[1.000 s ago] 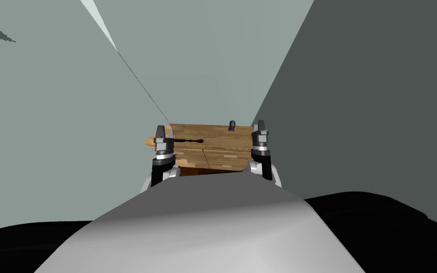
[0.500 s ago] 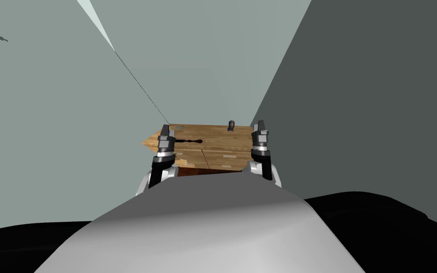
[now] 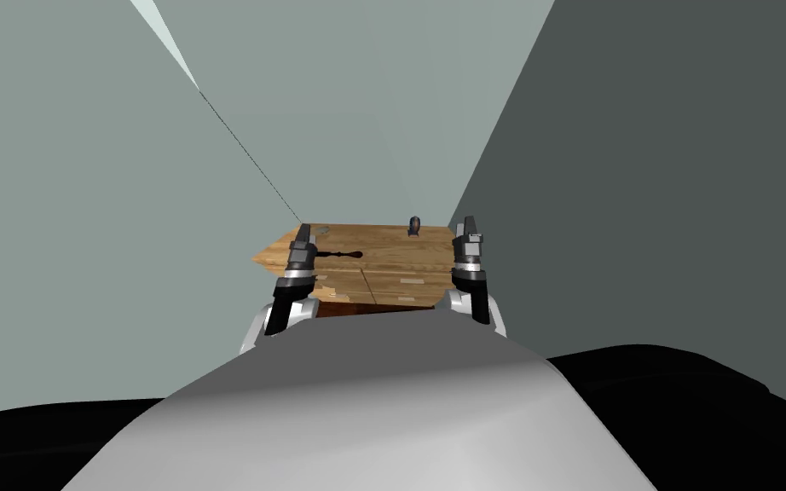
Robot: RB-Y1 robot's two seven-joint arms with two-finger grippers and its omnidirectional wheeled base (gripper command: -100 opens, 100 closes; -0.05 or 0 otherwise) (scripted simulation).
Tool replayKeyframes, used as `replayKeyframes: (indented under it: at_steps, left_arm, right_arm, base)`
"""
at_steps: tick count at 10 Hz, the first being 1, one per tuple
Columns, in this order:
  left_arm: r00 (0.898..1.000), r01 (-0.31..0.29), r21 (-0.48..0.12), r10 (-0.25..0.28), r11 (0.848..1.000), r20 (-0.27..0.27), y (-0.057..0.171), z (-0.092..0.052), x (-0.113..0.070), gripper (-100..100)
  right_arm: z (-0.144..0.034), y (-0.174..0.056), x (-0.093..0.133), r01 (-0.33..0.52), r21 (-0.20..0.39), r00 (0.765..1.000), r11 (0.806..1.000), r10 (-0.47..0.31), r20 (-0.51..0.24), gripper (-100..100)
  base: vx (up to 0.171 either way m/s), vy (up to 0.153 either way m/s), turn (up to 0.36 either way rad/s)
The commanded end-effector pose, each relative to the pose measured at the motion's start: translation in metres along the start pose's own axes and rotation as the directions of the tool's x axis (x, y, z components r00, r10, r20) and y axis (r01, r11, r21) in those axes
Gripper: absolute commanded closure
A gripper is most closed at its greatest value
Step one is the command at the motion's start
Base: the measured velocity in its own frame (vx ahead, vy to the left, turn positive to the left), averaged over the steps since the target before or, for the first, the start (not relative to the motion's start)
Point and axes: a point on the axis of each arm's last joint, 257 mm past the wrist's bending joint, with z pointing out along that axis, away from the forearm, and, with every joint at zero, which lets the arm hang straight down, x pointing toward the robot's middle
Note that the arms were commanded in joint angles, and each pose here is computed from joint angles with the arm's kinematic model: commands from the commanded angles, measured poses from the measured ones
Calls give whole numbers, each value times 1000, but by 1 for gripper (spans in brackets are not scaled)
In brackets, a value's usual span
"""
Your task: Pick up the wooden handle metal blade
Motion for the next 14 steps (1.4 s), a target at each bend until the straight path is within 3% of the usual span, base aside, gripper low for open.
replayKeyframes:
  at_steps: [1, 9, 14]
  left_arm:
    - [1000, -12, -39, 12, 999, -9, 10, 2, 1, -100]
    - [996, -76, -189, 68, 979, -53, 49, 8, 1, -100]
    - [992, -113, -289, 94, 951, -80, 76, 10, -2, -100]
  right_arm:
    - [0, 0, 0, 0, 0, 1000, 1000, 0, 0, 0]
    - [0, 0, 0, 0, 0, 1000, 1000, 0, 0, 0]
    - [0, 0, 0, 0, 0, 1000, 1000, 0, 0, 0]
  base:
    - [0, -7, -18]
    - [-1, -4, -25]
    - [-1, 0, -38]
